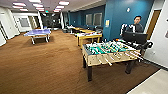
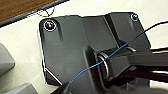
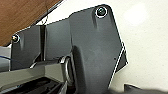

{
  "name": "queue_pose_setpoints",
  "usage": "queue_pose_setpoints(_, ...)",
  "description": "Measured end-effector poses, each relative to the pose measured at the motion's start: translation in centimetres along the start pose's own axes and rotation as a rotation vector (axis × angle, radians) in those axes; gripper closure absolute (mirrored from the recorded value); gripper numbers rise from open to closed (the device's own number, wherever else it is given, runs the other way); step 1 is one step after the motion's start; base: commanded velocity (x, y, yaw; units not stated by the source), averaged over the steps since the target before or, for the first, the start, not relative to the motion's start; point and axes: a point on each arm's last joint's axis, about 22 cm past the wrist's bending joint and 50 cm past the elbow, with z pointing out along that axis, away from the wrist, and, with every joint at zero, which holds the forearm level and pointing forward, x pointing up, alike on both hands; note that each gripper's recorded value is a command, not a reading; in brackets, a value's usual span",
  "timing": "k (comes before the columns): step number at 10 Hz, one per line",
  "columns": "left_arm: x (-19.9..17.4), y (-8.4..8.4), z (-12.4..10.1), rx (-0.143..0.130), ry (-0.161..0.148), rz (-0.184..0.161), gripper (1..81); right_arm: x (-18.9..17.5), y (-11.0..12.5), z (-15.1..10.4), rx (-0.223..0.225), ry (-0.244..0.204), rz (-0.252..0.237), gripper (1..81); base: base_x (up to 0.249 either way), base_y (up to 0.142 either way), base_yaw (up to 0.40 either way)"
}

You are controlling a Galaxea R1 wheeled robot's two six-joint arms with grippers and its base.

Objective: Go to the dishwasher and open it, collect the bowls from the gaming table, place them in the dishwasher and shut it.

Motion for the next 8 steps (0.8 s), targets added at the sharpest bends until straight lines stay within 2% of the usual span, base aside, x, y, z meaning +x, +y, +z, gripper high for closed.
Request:
queue_pose_setpoints(2,0.0,0.0,0.0,0.000,0.000,0.000,1.0,0.0,0.0,0.0,0.000,0.000,0.000,1.0,0.134,0.000,0.000)
queue_pose_setpoints(6,0.1,0.6,0.2,-0.008,0.003,-0.001,1.0,0.1,0.6,-0.1,-0.007,0.001,-0.001,1.0,0.087,0.112,0.000)
queue_pose_setpoints(7,0.2,0.4,0.2,-0.007,0.004,-0.001,1.0,0.2,0.6,-0.1,-0.009,-0.001,-0.002,1.0,0.075,0.119,0.000)
queue_pose_setpoints(8,0.2,-0.7,-0.2,0.011,0.000,0.003,1.0,0.6,-0.7,0.2,0.011,0.010,-0.001,1.0,0.074,0.111,0.000)
